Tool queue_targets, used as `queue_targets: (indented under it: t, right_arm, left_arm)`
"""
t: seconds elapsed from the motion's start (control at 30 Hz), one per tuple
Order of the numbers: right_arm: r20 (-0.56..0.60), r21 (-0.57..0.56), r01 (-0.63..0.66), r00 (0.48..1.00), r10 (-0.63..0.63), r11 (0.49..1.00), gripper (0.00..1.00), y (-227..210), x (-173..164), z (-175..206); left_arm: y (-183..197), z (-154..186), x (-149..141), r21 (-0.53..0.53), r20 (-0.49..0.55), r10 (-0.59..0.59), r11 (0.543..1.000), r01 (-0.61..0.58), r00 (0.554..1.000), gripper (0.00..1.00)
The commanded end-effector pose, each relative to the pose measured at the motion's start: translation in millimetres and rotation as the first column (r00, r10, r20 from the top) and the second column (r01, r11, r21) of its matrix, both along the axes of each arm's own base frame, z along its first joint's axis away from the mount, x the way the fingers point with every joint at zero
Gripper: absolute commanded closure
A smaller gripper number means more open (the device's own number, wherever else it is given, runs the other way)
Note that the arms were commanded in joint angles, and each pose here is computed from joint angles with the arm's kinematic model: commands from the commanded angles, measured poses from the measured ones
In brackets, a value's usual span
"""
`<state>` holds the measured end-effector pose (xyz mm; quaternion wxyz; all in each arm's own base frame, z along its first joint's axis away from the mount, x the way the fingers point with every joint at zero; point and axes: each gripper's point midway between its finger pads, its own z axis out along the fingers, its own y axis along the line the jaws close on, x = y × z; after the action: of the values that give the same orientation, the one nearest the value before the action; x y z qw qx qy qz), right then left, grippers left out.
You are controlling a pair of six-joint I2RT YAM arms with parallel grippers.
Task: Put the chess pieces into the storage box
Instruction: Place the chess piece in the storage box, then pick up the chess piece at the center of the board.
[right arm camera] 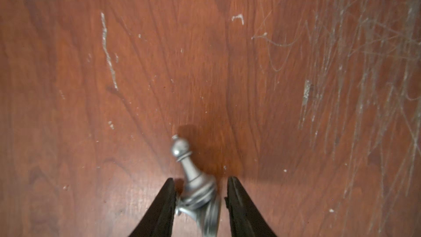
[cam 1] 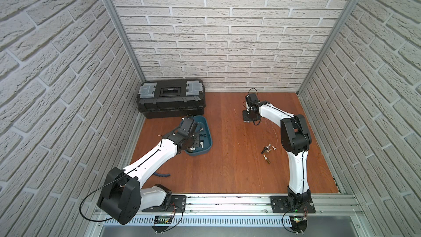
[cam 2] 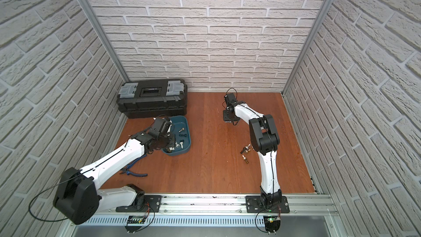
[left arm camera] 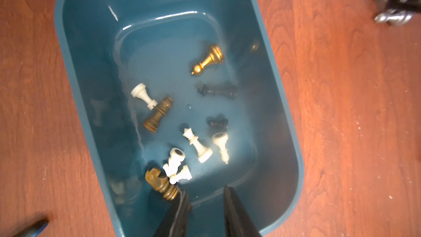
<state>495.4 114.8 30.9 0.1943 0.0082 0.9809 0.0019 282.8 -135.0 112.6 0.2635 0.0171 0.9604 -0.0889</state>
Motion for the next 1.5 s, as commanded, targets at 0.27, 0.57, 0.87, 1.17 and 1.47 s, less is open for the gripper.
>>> queue_targets:
  t: [0.27,0.57,0.87,1.17,1.47]
  right_arm:
    - [-0.052,0.006,-0.027,0.998,0.027,1.000,0.62,4.3,-7.1,-10.8]
    - [-0.076,0.054,-0.041,0.996,0.045,0.998,0.73,11.1,-34.7,-13.5]
    - [-0.076,0.151,-0.061,0.994,0.073,0.987,0.79,32.7,-74.2,-9.9]
    - [-0.024,0.293,-0.079,0.996,0.090,0.953,0.81,54.2,-102.4,12.4]
    - [0.013,0.427,-0.088,0.996,0.091,0.900,0.81,65.9,-130.7,6.7]
  left_arm:
    - [5.8,7.5,-6.8,-0.010,0.032,0.006,1.000,-0.006,0.999,0.68]
    - [0.5,7.3,-9.7,-0.027,0.035,0.010,1.000,-0.009,0.999,0.68]
    - [-10.1,11.3,-11.6,-0.024,0.048,-0.006,1.000,0.007,0.999,0.68]
    - [-43.2,3.4,-7.1,-0.045,0.055,-0.049,0.998,0.051,0.997,0.67]
    - [-125.9,-4.7,10.3,-0.018,0.051,-0.199,0.980,0.200,0.979,0.67]
